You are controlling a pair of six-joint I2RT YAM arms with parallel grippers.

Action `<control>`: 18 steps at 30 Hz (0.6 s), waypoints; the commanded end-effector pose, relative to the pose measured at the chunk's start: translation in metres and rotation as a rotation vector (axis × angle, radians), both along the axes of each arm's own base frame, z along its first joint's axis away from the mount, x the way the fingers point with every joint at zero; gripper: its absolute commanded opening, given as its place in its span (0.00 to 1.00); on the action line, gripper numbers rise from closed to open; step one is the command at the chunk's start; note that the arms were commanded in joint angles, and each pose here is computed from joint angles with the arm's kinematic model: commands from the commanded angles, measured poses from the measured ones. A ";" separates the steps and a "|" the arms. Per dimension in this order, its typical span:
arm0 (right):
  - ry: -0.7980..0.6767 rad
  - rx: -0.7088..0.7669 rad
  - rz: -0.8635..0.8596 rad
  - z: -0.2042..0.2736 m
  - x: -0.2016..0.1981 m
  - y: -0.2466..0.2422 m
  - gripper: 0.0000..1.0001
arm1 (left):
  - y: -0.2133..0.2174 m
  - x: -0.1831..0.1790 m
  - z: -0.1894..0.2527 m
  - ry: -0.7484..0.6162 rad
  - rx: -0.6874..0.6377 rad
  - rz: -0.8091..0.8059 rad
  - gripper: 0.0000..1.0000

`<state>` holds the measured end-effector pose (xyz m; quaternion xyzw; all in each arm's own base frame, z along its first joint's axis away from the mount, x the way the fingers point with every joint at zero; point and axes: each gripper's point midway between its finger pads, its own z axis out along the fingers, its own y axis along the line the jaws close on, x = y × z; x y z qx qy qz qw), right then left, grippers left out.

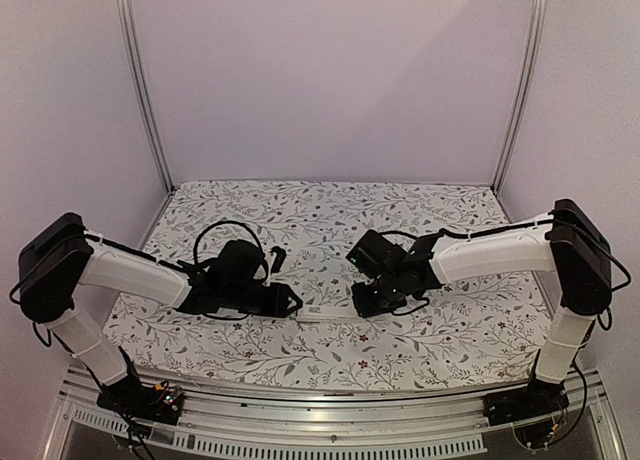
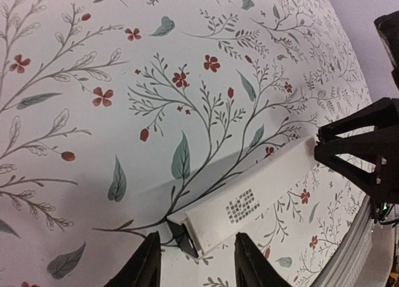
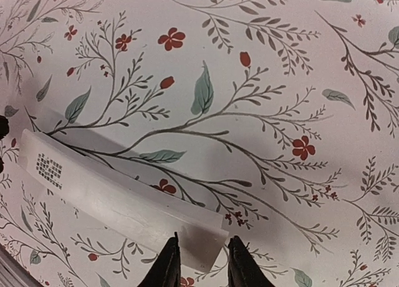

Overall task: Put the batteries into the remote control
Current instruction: Adjust the battery cover on the remote control without the battery cover.

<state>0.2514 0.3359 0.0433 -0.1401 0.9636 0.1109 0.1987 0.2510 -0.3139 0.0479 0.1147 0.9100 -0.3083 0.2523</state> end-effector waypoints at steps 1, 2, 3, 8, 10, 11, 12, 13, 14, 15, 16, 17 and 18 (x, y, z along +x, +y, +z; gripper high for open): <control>-0.094 0.031 0.140 0.041 0.013 0.022 0.30 | 0.005 0.007 0.007 -0.030 0.004 0.014 0.40; -0.113 0.039 0.161 0.048 0.015 0.025 0.32 | 0.007 0.008 0.008 -0.035 0.008 0.022 0.40; -0.136 0.053 0.191 0.058 0.016 0.030 0.37 | 0.011 0.009 0.010 -0.040 0.009 0.032 0.40; -0.231 0.194 0.471 0.098 0.002 0.065 0.76 | 0.033 0.014 0.025 -0.084 -0.003 0.103 0.41; -0.266 0.220 0.603 0.098 -0.005 0.077 0.95 | 0.045 0.018 0.032 -0.110 -0.007 0.144 0.42; -0.275 0.218 0.653 0.095 -0.006 0.083 0.98 | 0.050 0.019 0.034 -0.117 -0.007 0.158 0.42; -0.297 0.214 0.731 0.094 -0.008 0.089 0.99 | 0.055 0.018 0.033 -0.116 -0.007 0.166 0.43; -0.312 0.203 0.785 0.090 -0.008 0.095 0.99 | 0.061 0.021 0.035 -0.131 -0.002 0.192 0.43; -0.313 0.198 0.822 0.082 -0.008 0.100 0.99 | 0.066 0.022 0.036 -0.139 0.001 0.206 0.44; -0.338 0.187 0.872 0.079 -0.007 0.104 0.99 | 0.070 0.023 0.037 -0.143 0.004 0.217 0.44; -0.350 0.178 0.912 0.074 -0.007 0.107 0.98 | 0.074 0.023 0.037 -0.146 0.007 0.227 0.44; -0.351 0.172 0.942 0.070 -0.008 0.110 0.97 | 0.077 0.024 0.037 -0.147 0.010 0.237 0.44; -0.351 0.158 0.983 0.061 -0.008 0.113 0.94 | 0.080 0.025 0.037 -0.150 0.012 0.245 0.45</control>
